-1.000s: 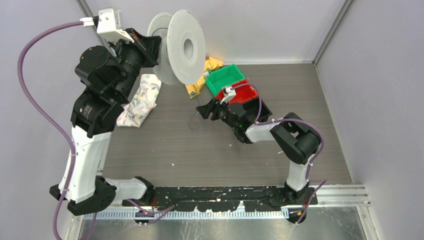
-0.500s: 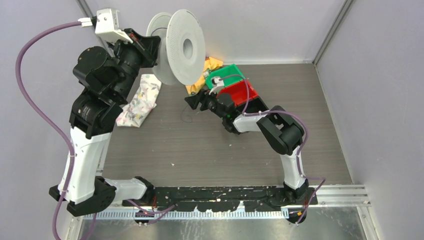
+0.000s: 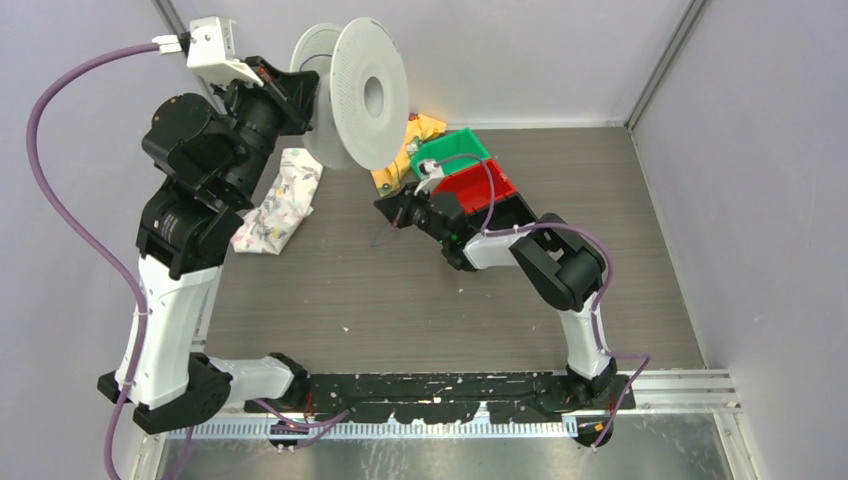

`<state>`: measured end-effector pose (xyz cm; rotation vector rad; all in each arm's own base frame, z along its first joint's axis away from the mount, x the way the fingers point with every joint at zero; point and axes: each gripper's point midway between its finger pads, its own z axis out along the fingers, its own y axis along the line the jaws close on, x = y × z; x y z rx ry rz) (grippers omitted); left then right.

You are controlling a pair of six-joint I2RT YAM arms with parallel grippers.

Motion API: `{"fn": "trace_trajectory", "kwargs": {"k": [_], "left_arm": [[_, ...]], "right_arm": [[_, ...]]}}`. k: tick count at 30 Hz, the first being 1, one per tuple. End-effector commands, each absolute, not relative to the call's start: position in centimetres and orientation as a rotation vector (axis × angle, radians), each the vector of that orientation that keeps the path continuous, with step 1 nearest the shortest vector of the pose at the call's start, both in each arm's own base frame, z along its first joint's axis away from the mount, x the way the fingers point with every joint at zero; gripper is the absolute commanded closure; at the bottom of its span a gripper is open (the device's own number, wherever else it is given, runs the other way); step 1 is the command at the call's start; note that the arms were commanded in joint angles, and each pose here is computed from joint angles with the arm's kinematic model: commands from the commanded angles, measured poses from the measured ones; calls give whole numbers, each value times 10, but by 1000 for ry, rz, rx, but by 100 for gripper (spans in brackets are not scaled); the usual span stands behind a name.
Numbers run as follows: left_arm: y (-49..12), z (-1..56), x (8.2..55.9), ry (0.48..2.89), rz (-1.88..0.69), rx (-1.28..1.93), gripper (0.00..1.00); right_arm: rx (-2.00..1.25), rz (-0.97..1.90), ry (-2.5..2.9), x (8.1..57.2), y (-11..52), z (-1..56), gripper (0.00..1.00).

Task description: Wrap the cables

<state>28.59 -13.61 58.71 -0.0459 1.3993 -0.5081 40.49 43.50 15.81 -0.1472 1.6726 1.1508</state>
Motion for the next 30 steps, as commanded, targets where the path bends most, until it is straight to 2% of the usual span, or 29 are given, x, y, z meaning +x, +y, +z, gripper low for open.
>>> {"fn": "trace_trajectory", "kwargs": {"k": [1,7,18,30], "left_arm": [[-122,622,273,1271,-516,-82,99],[-124,595,307,1339,-377,-94,99],[-136,538,386,1438,-150,-187,100],[-143,533,421,1428,-106,-285,99]], "right_arm": [[-171,1158,1647,386,420,179,99],[-319,1109,1710,337,395,184,99],[-889,1095,1687,223,380,276,99],[-1192,1226,1730,145,371,286,99]]}}
